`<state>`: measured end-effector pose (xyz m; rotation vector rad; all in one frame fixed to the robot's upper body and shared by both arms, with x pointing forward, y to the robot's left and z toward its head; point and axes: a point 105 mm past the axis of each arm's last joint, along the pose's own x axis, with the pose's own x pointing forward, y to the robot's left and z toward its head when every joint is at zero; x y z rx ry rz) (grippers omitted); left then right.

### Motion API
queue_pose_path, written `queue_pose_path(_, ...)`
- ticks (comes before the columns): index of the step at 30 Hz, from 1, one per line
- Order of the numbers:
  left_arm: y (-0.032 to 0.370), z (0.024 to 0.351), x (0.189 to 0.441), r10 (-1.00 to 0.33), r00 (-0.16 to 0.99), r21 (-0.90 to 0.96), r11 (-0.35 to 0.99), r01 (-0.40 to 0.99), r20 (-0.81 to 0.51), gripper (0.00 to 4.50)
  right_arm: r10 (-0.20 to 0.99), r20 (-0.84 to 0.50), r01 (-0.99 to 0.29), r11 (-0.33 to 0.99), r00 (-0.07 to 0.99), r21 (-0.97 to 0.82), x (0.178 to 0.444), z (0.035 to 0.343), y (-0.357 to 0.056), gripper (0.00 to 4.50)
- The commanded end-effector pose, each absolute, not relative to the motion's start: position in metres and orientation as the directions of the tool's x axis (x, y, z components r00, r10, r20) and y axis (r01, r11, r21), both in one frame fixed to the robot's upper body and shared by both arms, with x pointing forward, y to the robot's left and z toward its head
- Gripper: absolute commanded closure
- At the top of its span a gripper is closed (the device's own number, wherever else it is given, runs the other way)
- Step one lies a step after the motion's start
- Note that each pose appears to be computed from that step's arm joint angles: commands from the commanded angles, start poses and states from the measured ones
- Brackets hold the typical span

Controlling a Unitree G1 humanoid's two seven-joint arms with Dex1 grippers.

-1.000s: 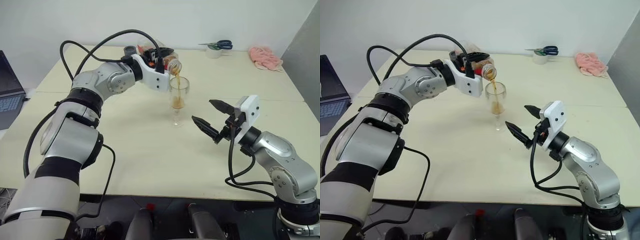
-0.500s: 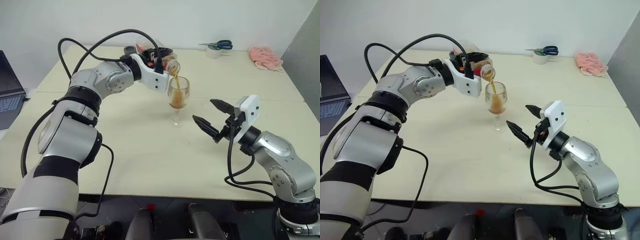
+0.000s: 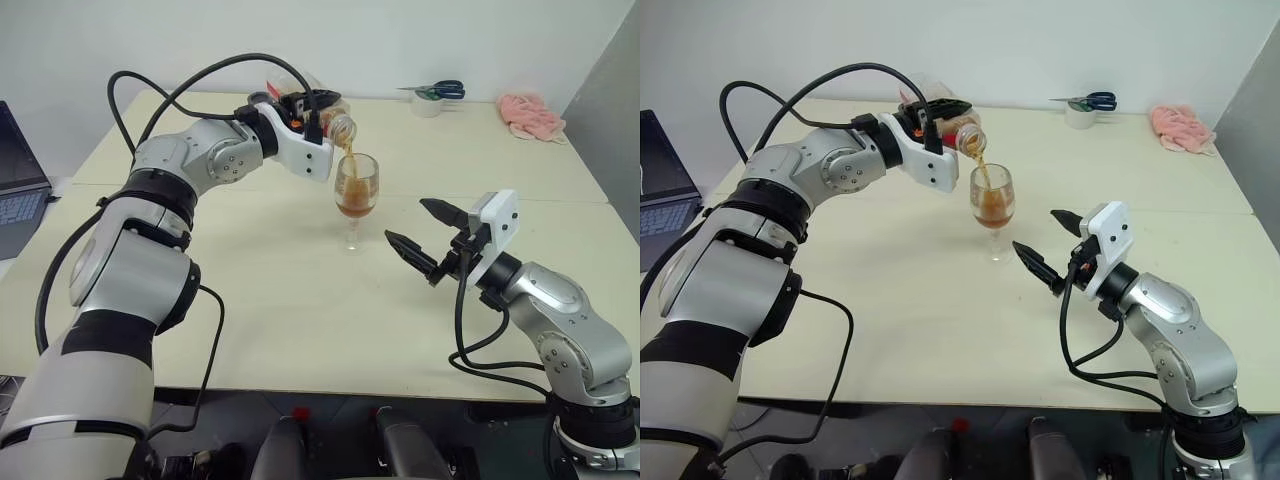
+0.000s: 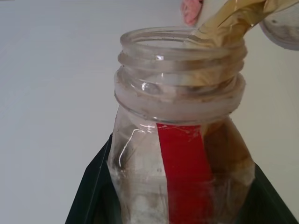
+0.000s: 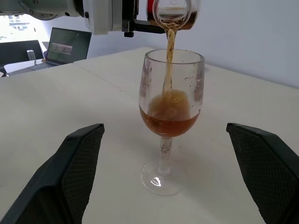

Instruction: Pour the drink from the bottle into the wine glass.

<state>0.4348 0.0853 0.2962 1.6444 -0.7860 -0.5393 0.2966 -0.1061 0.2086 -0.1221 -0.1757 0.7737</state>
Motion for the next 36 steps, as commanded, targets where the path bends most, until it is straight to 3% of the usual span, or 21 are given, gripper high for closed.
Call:
queue_pose_path(1,0.083,0.323,0.43,-0.751,0.647,0.957,-0.076,-0.279,0.129,2.78,0.712,0.159,-0.681,0.702,0.684,-0.208,0.293,0.222,-0.104,0.0)
queue_pose_path(12,0.081,0.321,0.43,-0.756,0.642,0.964,-0.055,-0.261,0.131,2.78,0.71,0.163,-0.679,0.703,0.685,-0.211,0.295,0.224,-0.104,0.0)
queue_pose_path(21,0.099,0.321,0.435,-0.694,0.667,0.923,0.384,0.027,0.269,2.78,0.722,0.169,-0.689,0.692,0.671,-0.217,0.3,0.231,-0.107,0.0)
queue_pose_path(27,0.144,0.325,0.443,-0.552,0.737,0.69,0.705,0.163,0.389,2.78,0.77,0.178,-0.718,0.636,0.612,-0.282,0.303,0.255,-0.099,0.0)
queue_pose_path(31,0.188,0.301,0.451,-0.385,0.829,0.395,0.892,0.221,0.405,2.78,0.759,0.182,-0.696,0.647,0.625,-0.31,0.319,0.285,-0.086,0.0)
queue_pose_path(36,0.213,0.267,0.448,-0.241,0.897,0.117,0.97,0.212,0.372,2.78,0.79,0.168,-0.721,0.609,0.59,-0.33,0.321,0.307,-0.063,0.0)
